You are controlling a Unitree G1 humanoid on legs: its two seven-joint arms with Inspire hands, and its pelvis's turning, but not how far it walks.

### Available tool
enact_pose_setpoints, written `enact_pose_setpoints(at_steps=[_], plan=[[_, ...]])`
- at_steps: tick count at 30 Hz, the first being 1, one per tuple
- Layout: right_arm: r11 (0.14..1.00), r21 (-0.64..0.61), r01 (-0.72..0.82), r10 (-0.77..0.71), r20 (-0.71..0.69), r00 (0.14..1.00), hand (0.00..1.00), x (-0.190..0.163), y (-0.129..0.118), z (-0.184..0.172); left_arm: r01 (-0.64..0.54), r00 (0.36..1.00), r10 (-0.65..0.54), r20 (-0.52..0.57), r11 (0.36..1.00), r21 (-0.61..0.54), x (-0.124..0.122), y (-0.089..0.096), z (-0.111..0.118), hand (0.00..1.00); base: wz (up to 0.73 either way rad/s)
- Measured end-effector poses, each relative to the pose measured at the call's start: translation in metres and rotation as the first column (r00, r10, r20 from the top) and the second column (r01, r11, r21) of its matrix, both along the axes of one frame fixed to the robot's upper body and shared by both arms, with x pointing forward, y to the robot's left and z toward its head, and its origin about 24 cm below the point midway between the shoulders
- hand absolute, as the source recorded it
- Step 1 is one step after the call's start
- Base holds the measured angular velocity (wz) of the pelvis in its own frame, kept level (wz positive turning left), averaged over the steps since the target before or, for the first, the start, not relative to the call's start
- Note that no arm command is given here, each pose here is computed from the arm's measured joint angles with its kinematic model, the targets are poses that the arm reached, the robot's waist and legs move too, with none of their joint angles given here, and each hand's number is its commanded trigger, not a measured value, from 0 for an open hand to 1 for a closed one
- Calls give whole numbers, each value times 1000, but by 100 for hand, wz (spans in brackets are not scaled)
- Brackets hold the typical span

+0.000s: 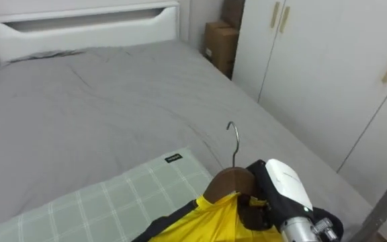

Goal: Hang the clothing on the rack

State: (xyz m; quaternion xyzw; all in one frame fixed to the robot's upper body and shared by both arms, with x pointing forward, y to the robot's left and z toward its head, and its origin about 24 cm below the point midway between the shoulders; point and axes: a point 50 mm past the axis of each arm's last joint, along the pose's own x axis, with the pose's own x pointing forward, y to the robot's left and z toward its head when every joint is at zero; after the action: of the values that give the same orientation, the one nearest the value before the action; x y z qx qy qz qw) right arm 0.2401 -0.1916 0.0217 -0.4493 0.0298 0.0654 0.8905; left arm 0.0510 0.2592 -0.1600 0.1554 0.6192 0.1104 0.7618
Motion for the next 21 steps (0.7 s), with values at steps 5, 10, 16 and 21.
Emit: enact_pose_setpoints(at_steps=[5, 10, 16, 21], plan=[[999, -1, -46, 46, 12, 999, 100, 6, 8, 5, -30, 992, 29, -125, 1000, -3, -36, -7, -5, 0, -159], [999, 5, -48, 48, 15, 999, 100, 16, 14, 7, -49, 984, 49, -171, 999, 2, -47, -6, -5, 0, -125], [999, 11, -35, 35, 1, 999, 100, 12, 14, 1, -30, 967, 29, -251, 1000, 2, -55, -9, -7, 0, -83], [999, 15, -29, 30, -24, 999, 100, 11, 18, -2, -73, 959, 73, -274, 997, 12, -63, -4, -6, 0, -91]])
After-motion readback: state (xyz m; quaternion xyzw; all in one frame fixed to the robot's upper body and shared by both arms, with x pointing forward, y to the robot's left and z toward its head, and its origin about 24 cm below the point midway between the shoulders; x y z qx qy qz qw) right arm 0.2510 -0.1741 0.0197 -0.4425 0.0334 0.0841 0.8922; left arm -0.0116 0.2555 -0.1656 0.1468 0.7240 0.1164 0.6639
